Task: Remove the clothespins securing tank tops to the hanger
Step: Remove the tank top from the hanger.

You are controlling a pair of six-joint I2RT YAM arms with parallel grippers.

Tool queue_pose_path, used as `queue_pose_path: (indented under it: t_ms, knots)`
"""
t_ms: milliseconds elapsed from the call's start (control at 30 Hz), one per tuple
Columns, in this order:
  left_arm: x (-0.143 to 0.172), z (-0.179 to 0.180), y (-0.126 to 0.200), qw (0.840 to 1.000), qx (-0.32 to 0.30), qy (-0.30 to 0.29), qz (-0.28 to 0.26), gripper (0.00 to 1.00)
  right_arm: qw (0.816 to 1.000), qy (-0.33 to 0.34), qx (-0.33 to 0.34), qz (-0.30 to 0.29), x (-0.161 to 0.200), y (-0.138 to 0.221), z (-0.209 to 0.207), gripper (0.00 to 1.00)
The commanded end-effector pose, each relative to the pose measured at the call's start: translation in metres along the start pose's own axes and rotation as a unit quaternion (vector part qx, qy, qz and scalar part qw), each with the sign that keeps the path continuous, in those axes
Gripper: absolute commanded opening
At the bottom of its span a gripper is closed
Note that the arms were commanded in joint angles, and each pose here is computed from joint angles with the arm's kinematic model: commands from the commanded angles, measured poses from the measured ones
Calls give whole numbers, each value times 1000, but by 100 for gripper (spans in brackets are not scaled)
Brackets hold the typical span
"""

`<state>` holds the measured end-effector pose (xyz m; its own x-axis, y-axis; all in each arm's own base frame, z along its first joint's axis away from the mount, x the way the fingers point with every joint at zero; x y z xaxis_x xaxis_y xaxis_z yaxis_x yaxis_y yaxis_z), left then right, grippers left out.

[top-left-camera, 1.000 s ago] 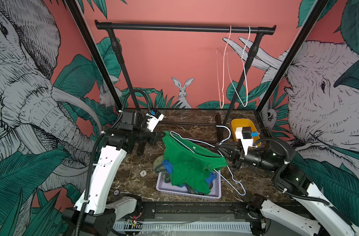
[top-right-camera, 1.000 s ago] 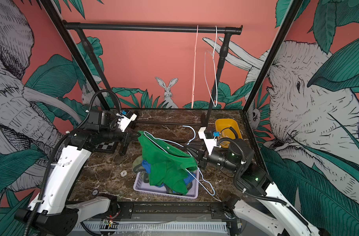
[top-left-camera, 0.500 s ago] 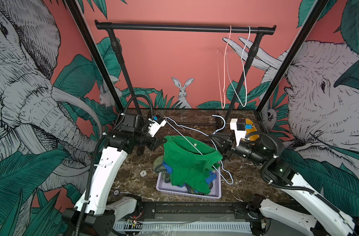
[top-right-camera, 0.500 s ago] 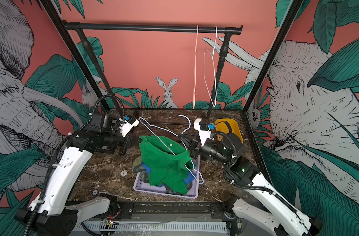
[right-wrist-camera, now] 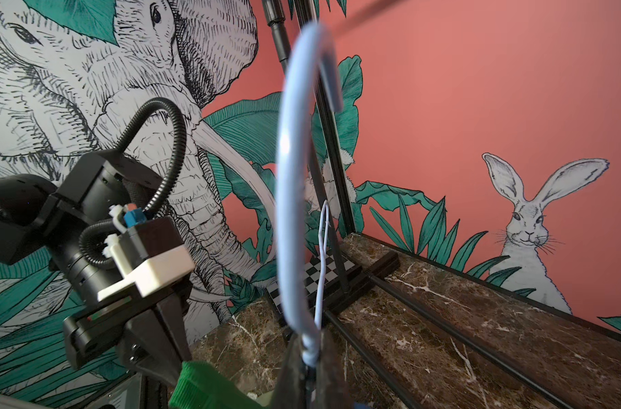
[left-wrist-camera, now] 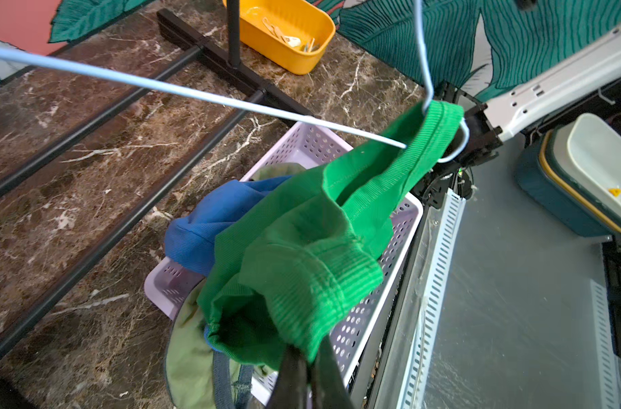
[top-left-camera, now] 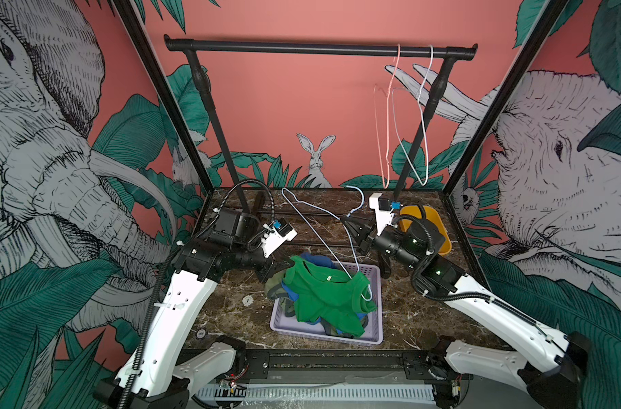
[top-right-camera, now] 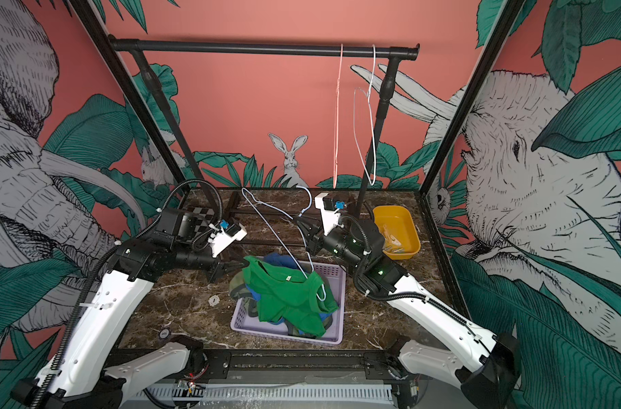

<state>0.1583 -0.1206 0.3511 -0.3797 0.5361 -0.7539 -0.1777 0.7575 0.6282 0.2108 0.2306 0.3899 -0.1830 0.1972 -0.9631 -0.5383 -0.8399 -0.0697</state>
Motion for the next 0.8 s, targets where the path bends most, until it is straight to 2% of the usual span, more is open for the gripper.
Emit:
queue_pose_path:
  t_ms: [0, 333, 533, 767]
  knots:
    - [8, -2, -6, 1000, 10, -18, 23, 0, 997, 6, -19, -78, -29, -7, 7, 0]
    - [10, -10, -17, 996, 41, -64, 41, 0, 996, 23, -16, -85, -11, -49, -9, 0]
    - [12, -12, -27, 993, 58, -83, 59, 0, 990, 21, -35, -132, -12, -66, -12, 0]
    - [4, -19, -27, 990, 94, -92, 47, 0, 986, 6, -54, -158, -3, -86, -18, 0]
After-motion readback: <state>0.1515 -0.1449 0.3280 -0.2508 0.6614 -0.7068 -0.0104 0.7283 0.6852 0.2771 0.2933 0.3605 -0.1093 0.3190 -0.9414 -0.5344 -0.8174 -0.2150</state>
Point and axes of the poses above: each gripper's point midway between its finger pads, its own y axis back along the fingers, its own z axis along the line the jaws close on, x = y × z, the point moved 9 cm from there along y, back along the fingers, and after that the axes turned 1 degree about -y, right-handed, at the moved point
